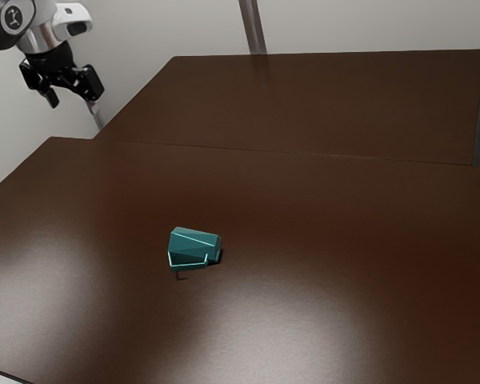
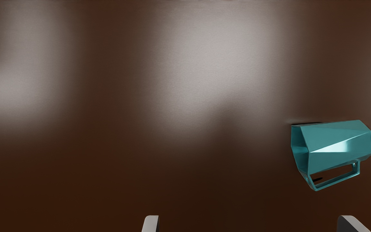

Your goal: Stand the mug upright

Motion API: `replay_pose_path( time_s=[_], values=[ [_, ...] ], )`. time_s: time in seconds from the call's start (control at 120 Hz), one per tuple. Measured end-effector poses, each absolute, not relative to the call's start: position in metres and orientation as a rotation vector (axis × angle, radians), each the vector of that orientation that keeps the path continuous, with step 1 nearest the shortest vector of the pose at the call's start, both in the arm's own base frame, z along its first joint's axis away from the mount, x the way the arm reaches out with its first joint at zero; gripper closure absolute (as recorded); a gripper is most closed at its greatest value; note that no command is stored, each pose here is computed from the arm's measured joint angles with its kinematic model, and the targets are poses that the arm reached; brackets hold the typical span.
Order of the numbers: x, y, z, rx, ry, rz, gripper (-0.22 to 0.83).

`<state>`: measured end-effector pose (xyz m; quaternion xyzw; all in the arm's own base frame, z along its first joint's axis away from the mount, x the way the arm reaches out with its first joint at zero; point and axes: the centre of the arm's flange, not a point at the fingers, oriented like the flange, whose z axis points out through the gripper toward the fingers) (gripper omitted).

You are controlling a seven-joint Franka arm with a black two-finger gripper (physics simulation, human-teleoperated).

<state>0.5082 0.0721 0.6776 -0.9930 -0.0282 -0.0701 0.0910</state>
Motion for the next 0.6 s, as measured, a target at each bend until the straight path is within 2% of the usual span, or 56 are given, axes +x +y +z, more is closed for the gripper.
replay_pose_path(
  time_s=[0.25, 0.367, 0.508, 0.6],
  values=[
    [0.511, 0.071, 0.673, -2.96, -0.059, -0.214, 0.0],
    [0.515, 0.069, 0.658, -2.983, -0.049, -0.183, 0.0],
    [0.525, 0.075, 0.59, -3.107, -0.094, -0.019, 0.0],
    [0.52, 0.083, 0.54, -3.247, -0.197, 0.098, 0.0]
  ],
)
